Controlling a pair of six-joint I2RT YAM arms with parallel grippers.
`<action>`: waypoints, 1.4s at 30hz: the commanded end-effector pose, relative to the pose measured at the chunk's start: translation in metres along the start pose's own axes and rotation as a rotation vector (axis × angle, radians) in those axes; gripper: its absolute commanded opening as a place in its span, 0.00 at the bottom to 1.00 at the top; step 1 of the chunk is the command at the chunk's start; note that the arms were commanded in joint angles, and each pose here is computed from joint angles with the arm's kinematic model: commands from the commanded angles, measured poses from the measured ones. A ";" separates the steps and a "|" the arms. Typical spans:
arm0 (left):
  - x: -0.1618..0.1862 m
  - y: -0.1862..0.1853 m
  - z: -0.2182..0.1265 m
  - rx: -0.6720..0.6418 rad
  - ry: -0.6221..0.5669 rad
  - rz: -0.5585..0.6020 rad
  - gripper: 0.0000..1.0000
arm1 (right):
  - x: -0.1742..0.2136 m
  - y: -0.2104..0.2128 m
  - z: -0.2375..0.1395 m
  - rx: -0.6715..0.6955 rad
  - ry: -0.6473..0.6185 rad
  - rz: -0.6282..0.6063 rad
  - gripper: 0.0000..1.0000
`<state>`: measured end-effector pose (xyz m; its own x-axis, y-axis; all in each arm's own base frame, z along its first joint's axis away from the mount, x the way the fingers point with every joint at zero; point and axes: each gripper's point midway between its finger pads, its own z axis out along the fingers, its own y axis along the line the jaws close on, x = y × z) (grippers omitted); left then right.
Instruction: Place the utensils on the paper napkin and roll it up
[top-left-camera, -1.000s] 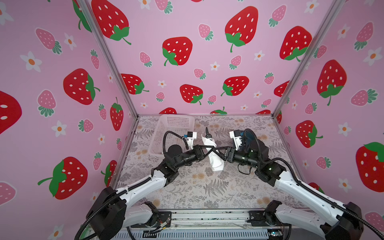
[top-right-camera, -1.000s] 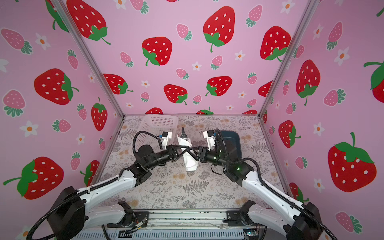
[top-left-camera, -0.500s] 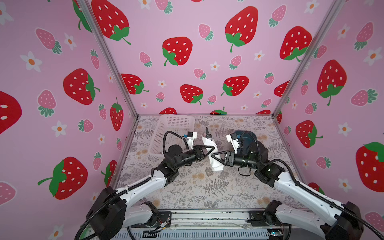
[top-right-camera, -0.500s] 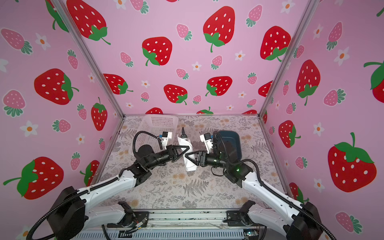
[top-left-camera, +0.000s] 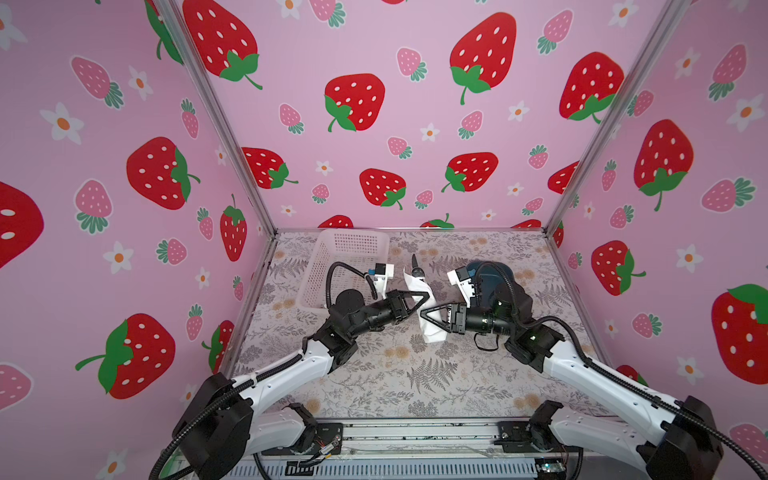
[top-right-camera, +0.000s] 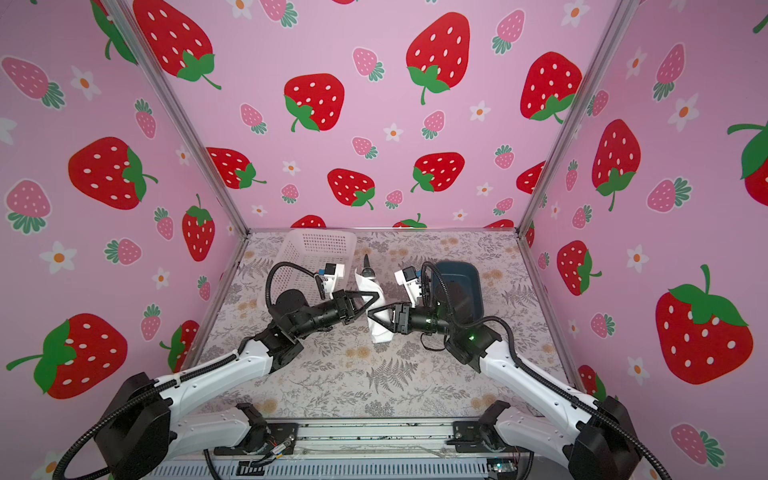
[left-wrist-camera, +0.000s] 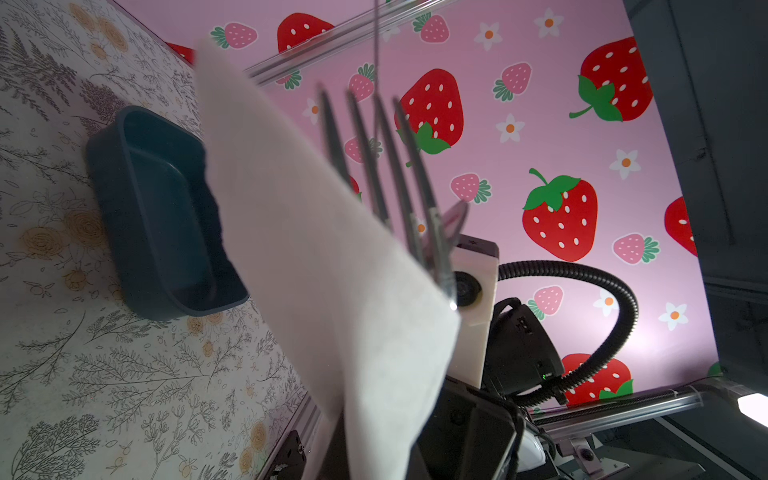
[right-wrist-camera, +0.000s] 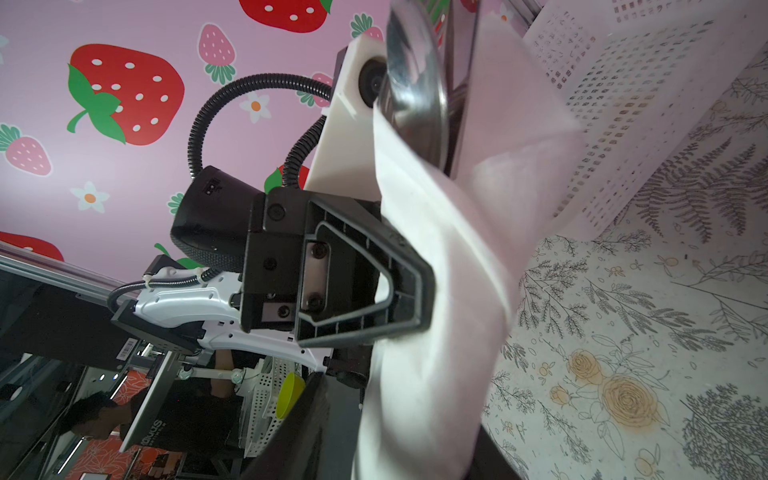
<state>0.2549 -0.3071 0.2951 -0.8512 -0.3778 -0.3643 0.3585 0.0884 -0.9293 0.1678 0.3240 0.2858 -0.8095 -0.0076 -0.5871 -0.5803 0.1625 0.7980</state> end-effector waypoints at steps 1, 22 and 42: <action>-0.011 -0.028 0.002 0.085 -0.022 0.044 0.10 | 0.007 0.008 0.003 -0.050 0.028 -0.025 0.43; -0.002 -0.004 -0.001 -0.004 0.002 0.034 0.17 | -0.001 0.010 -0.001 -0.039 -0.025 -0.050 0.18; 0.008 0.003 0.009 -0.013 0.071 0.019 0.63 | -0.006 0.006 -0.001 0.003 -0.050 -0.126 0.16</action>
<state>0.2547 -0.3112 0.2687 -0.8760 -0.3332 -0.3487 0.3144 0.1538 -0.9367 0.1729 0.3219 0.2710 -0.7756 0.0005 -0.6312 -0.6152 0.2228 0.7562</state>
